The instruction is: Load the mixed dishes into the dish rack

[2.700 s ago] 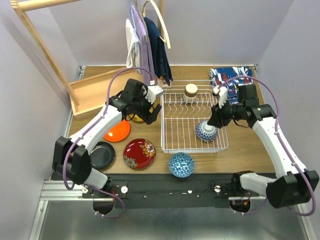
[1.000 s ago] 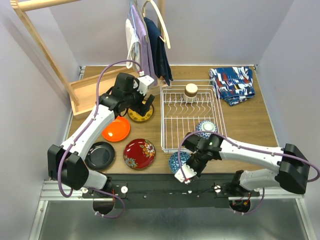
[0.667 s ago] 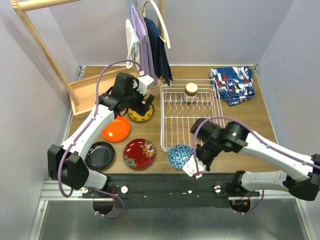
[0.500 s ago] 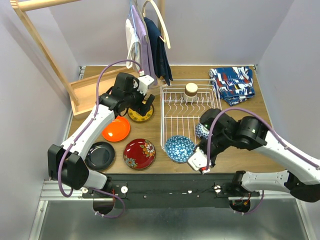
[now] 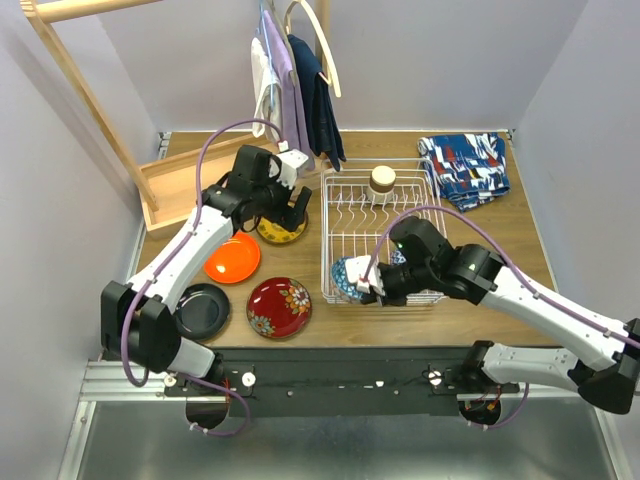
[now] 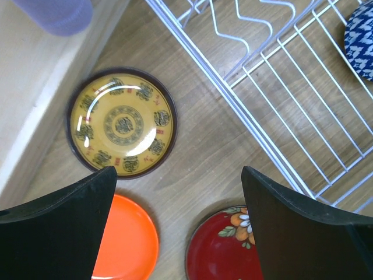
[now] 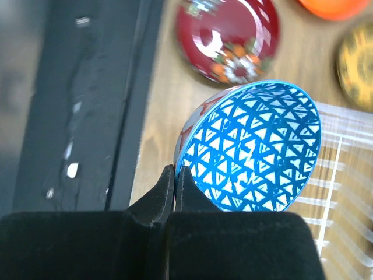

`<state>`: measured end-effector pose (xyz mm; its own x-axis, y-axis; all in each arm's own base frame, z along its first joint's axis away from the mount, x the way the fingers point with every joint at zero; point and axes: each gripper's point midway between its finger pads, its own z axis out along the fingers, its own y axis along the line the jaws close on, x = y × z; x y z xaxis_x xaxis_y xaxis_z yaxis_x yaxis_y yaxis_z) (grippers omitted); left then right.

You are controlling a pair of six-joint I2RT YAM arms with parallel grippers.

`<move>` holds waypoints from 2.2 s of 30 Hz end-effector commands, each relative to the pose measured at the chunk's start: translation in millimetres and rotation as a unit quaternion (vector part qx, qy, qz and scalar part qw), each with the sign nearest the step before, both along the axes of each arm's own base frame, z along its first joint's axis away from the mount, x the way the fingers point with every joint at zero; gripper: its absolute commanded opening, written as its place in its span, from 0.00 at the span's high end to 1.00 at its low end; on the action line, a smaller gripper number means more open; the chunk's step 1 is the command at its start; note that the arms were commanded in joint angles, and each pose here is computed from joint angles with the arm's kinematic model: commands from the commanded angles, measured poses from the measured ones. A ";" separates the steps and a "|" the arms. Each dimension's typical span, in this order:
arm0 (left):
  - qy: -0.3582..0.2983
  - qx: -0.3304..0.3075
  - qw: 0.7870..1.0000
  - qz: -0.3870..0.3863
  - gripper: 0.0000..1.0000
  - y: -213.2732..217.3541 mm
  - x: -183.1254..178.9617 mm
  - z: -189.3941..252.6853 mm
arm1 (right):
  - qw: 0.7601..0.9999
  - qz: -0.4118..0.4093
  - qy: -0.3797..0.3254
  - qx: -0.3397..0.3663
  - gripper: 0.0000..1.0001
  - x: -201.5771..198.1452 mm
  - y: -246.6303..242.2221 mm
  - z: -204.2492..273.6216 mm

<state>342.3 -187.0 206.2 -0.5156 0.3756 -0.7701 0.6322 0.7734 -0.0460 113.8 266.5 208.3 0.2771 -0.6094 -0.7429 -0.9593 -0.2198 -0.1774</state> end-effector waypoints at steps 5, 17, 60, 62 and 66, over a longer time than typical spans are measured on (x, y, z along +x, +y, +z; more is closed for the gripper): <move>-0.003 0.032 0.999 0.027 0.03 7.7 21.0 -5.0 | 0.948 -0.210 0.095 0.220 0.99 85.2 41.1 61.2; -0.029 0.065 0.997 -0.002 0.03 11.4 28.7 0.4 | 0.766 -0.362 0.426 0.318 0.99 143.8 38.3 59.1; -0.008 0.070 0.997 -0.016 0.03 12.1 17.8 -19.9 | 0.762 -0.541 0.355 0.006 0.54 166.8 -69.2 -96.4; -0.016 0.067 0.997 -0.015 0.03 12.4 18.0 -14.9 | 0.769 -0.545 0.334 -0.007 0.53 170.0 -75.8 -91.6; -0.023 0.067 0.997 -0.018 0.04 13.9 14.5 -13.4 | 0.791 -0.541 0.284 -0.037 0.52 172.7 -91.0 -85.9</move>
<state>354.2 -172.4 173.9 -0.5199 0.5050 -0.6889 0.6520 0.7557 0.0619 293.7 209.2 124.3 -0.8416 -0.1486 -0.5192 -0.4421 0.7417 0.5044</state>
